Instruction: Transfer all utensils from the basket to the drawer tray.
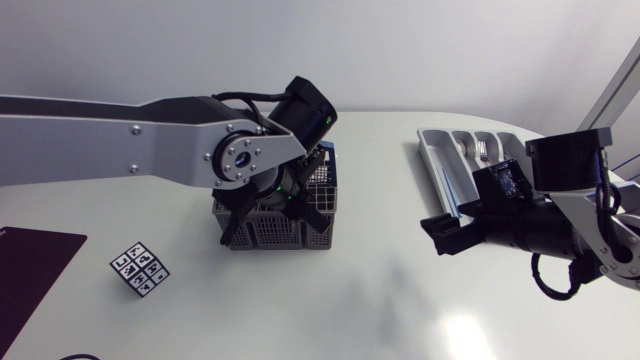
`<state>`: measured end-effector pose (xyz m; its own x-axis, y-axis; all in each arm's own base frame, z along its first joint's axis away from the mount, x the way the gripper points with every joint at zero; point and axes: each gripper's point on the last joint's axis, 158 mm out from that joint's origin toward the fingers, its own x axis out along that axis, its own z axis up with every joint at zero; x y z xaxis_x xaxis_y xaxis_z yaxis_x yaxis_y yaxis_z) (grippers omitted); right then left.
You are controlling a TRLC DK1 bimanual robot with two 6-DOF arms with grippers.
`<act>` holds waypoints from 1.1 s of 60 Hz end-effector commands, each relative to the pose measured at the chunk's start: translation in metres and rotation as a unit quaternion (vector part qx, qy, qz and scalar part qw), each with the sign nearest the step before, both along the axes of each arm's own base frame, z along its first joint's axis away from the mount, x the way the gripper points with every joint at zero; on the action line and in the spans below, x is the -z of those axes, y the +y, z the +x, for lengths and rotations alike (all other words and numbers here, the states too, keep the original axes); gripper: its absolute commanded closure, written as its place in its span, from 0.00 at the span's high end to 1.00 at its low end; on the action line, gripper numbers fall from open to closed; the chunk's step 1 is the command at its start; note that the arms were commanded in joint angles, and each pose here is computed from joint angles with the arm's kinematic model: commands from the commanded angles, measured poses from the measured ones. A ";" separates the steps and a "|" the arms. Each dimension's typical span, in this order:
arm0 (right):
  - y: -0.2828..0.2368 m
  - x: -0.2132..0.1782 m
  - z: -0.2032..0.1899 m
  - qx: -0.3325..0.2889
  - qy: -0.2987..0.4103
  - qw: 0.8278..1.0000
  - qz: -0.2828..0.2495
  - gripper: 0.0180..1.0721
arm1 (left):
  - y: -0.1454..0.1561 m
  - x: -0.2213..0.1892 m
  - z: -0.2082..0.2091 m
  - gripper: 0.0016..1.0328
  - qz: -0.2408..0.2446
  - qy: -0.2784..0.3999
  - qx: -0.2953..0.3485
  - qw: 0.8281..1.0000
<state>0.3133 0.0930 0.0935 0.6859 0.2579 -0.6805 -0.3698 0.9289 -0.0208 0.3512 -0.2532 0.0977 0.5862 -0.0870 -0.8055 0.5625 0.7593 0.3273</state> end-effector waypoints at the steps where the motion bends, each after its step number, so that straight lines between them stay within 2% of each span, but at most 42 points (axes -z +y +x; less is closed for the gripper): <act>1: 0.004 0.000 -0.002 -0.010 -0.001 1.000 -0.007 0.95 | -0.002 -0.028 -0.001 0.03 -0.016 -0.029 0.000 0.999; 13: 0.007 -0.003 -0.006 -0.017 -0.004 1.000 -0.006 0.95 | -0.001 -0.053 -0.008 0.03 -0.036 -0.057 0.003 0.998; 28: 0.007 -0.014 -0.007 -0.018 -0.018 1.000 -0.003 0.95 | 0.007 -0.110 -0.015 0.03 -0.066 -0.131 0.004 0.989; 42: 0.017 -0.030 -0.010 -0.033 -0.036 0.999 0.002 0.95 | 0.013 -0.146 -0.023 0.03 -0.124 -0.174 -0.006 0.977; 46: 0.025 -0.039 -0.012 -0.047 -0.048 0.998 0.006 0.95 | 0.009 -0.146 -0.027 0.03 -0.145 -0.164 -0.004 0.976; 57: 0.063 -0.063 -0.027 -0.109 -0.058 0.992 0.012 0.95 | -0.007 -0.131 -0.034 0.03 -0.233 -0.081 -0.002 0.969; 66: 0.086 -0.080 -0.031 -0.142 -0.062 0.988 0.015 0.95 | -0.016 -0.116 -0.039 0.03 -0.271 -0.018 0.000 0.962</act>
<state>0.2829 0.1674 0.1614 0.6688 0.4498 -0.5919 -0.5816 0.8125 -0.0397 0.3134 -0.2693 0.2355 0.6583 -0.4878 -0.5733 0.5779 0.8156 -0.0305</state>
